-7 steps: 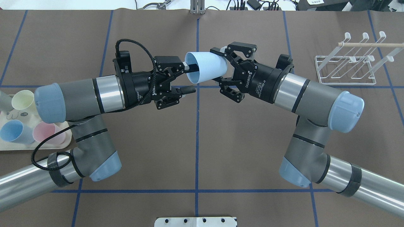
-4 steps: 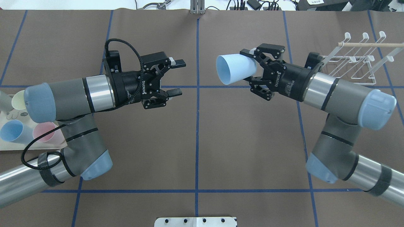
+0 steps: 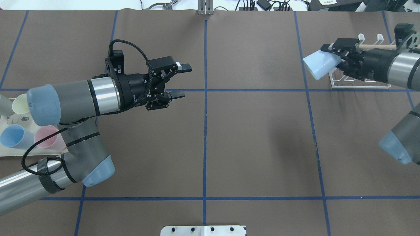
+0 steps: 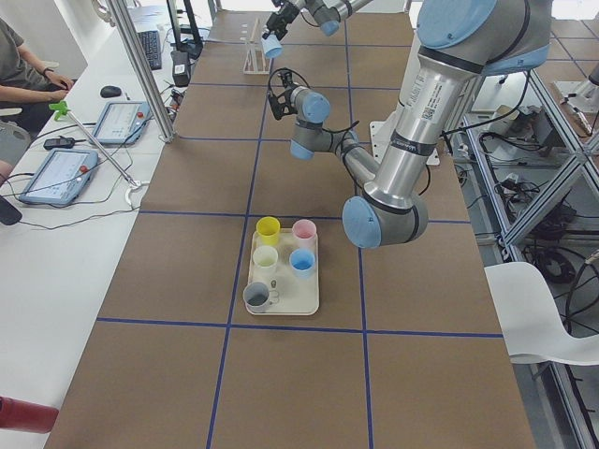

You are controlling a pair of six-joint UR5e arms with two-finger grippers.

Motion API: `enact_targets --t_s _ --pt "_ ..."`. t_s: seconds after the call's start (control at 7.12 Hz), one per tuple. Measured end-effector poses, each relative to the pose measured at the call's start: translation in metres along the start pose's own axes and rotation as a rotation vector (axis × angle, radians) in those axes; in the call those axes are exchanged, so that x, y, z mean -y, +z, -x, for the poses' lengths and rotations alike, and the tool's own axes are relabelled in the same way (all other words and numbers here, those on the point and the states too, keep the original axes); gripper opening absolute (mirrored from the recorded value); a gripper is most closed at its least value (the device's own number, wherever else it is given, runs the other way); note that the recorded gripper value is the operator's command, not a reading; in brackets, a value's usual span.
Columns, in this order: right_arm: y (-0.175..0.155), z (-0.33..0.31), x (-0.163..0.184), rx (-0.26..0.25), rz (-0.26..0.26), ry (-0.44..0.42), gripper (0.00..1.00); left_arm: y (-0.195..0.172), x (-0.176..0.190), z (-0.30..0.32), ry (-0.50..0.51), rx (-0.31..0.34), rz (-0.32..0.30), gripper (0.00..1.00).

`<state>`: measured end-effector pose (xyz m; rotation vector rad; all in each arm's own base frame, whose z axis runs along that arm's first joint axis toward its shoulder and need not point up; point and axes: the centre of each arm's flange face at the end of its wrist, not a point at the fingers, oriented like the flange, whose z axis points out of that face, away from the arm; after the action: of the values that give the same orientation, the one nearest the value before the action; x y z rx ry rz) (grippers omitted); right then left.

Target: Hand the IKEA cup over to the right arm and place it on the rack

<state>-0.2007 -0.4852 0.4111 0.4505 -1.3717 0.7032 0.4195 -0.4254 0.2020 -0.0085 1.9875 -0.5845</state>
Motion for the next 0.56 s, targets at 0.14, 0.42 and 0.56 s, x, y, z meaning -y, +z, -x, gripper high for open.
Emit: enact_targets --t_s 0.14,0.42,0.56 --pt "-0.007 -0.021 0.02 -0.088 -0.077 -0.122 0.0 0.002 -0.001 0.002 0.005 0.013 -0.004 0.99" --pt "-0.027 -0.05 0.041 -0.243 -0.241 -0.322 0.0 0.005 0.0 0.004 0.008 0.023 -0.008 0.99" --pt "-0.038 -0.056 0.044 -0.294 -0.283 -0.378 0.0 0.005 0.0 0.004 0.008 0.025 -0.009 0.99"
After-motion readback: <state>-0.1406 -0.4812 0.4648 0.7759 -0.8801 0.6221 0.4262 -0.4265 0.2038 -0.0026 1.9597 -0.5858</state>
